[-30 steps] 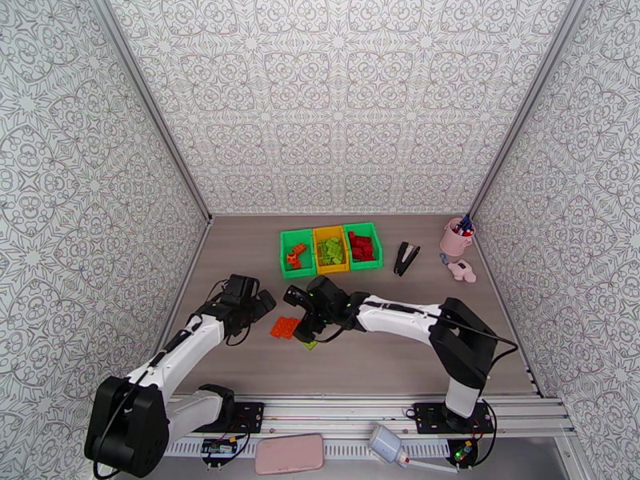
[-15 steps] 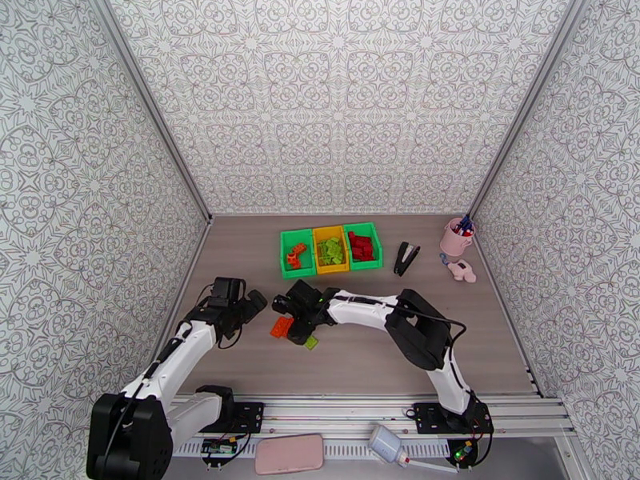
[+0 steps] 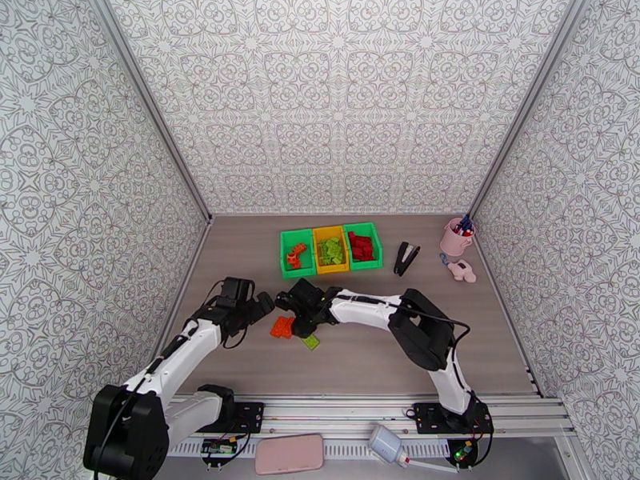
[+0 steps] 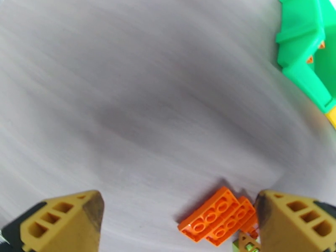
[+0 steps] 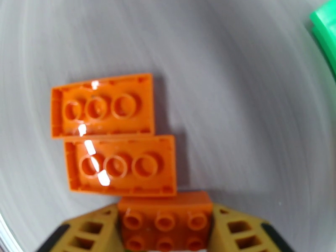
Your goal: Sort the legos into containers by color
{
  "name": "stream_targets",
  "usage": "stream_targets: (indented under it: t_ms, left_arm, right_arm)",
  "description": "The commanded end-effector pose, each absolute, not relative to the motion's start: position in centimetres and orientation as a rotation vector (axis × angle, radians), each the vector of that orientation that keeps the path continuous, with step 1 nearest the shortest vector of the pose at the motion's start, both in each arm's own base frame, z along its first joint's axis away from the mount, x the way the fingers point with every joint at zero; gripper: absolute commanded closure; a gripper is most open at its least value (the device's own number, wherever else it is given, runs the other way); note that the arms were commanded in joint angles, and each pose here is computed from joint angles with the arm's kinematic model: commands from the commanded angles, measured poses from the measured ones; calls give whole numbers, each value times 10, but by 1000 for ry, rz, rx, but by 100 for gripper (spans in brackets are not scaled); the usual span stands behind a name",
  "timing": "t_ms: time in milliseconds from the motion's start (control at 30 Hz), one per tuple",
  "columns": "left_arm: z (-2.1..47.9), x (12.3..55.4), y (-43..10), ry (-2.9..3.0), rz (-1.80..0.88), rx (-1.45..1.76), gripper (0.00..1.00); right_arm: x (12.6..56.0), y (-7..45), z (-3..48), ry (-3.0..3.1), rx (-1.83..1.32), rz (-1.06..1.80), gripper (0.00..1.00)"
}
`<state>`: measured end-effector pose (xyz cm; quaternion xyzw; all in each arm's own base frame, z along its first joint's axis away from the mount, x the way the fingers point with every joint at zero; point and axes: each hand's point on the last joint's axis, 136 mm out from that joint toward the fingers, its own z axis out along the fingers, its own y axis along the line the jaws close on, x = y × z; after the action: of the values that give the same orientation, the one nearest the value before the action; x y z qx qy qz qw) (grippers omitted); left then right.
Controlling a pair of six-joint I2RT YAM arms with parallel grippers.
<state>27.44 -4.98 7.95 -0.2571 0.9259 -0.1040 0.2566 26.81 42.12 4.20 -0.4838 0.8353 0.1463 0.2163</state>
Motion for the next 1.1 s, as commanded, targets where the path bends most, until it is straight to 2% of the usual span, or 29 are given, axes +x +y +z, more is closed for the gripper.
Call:
stream_targets:
  t_ms: [0,200,400,833,967,1033,1067]
  left_arm:
    - [107,289,-58,2416,-270,-506,0]
    - [124,286,-77,2393,-266,-317,0]
    - [131,275,-96,2395,-301,-248,0]
    - [126,260,-102,2416,-320,-236,0]
    - [125,259,-101,2415,-320,-249,0]
    - [124,258,-101,2420,-315,-248,0]
    - [124,258,-100,2422,-308,-249,0]
  right_arm:
    - [305,415,94,2249,-1056,482,53]
    - [362,389,140,2159,-779,500,56]
    - [419,385,160,2130,-632,508,61]
    - [501,424,144,2114,-554,465,61]
    - [515,434,133,2118,-550,454,59]
    - [518,436,135,2118,-557,450,53]
    - [517,436,139,2114,-564,453,46]
